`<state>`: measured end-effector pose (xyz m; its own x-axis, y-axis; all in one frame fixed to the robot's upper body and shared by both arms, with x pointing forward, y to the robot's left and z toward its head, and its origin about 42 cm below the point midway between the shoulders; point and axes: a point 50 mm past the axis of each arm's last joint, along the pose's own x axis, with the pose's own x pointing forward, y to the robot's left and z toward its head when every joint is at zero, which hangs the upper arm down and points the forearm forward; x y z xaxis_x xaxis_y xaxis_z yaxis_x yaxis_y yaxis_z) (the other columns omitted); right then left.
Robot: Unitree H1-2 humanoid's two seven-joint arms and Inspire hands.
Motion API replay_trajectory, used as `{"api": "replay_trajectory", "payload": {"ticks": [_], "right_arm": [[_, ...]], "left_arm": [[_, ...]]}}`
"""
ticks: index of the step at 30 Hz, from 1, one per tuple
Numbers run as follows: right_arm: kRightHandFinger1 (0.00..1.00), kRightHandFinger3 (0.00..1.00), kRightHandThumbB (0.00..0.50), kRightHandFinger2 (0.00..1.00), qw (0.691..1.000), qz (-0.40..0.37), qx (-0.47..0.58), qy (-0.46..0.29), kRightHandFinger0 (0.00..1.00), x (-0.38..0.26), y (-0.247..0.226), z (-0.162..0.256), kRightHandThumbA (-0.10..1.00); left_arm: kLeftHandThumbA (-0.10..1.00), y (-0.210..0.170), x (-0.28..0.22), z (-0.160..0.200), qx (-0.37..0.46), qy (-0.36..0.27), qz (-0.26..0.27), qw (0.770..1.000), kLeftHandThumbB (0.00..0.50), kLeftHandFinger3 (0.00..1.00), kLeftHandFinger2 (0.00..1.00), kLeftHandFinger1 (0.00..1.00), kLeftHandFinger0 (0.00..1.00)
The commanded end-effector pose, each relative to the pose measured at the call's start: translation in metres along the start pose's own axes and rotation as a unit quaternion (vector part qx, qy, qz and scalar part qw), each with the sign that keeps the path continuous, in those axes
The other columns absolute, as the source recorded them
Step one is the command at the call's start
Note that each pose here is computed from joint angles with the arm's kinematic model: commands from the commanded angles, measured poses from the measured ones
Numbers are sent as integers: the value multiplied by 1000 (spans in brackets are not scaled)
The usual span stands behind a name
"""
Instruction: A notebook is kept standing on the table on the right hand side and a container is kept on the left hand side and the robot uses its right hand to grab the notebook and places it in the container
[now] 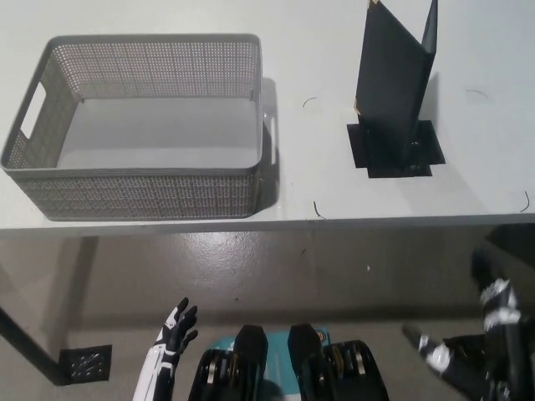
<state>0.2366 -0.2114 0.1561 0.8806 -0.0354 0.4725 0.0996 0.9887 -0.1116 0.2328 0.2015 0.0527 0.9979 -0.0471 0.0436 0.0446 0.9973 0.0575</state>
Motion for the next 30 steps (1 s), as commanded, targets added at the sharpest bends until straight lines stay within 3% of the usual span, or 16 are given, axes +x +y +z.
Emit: {"api": "replay_trajectory", "payload": {"ticks": [1,3,6,7,14,20,26,27,28,30], "right_arm": [[1000,1000,401,1000,998,-28,-22,-53,1000,51,-4,22,1000],[1000,1000,402,1000,997,-38,-25,-60,1000,78,-3,24,1000],[1000,1000,360,1000,997,-41,-26,-56,1000,103,-3,23,1000],[1000,1000,340,1000,997,-44,-25,-50,1000,119,-3,19,1000],[1000,1000,375,1000,999,-40,-36,2,1000,184,-2,-5,1000],[1000,1000,344,1000,998,-18,-4,59,1000,223,1,-41,1000],[1000,1000,406,1000,991,-19,-17,130,1000,258,6,-75,988],[1000,1000,374,1000,990,-20,-21,137,1000,262,8,-80,968],[1000,1000,423,1000,989,-19,-28,147,1000,270,9,-86,993],[1000,1000,436,1000,986,-19,-31,162,1000,278,11,-91,1000]], "left_arm": [[1000,-4,0,9,0,-37,-3,999,181,1000,1000,1000,1000],[1000,-4,0,9,0,-37,-4,999,183,1000,1000,1000,1000],[1000,-4,0,9,-3,-33,-2,999,195,1000,1000,1000,1000],[1000,-4,-1,8,-3,-32,-1,999,177,1000,1000,1000,1000],[1000,-3,-3,5,3,-29,2,1000,177,1000,1000,1000,1000],[1000,-3,-7,3,-1,-24,0,1000,176,1000,1000,1000,1000],[1000,-4,-11,0,-3,-21,0,1000,190,1000,1000,1000,1000],[1000,-4,-13,-1,-3,-20,0,1000,190,1000,1000,1000,1000],[1000,-4,-13,-1,-5,-21,1,1000,194,1000,1000,1000,1000],[1000,-4,-14,-1,-4,-21,-1,1000,194,1000,1000,1000,1000]]}}
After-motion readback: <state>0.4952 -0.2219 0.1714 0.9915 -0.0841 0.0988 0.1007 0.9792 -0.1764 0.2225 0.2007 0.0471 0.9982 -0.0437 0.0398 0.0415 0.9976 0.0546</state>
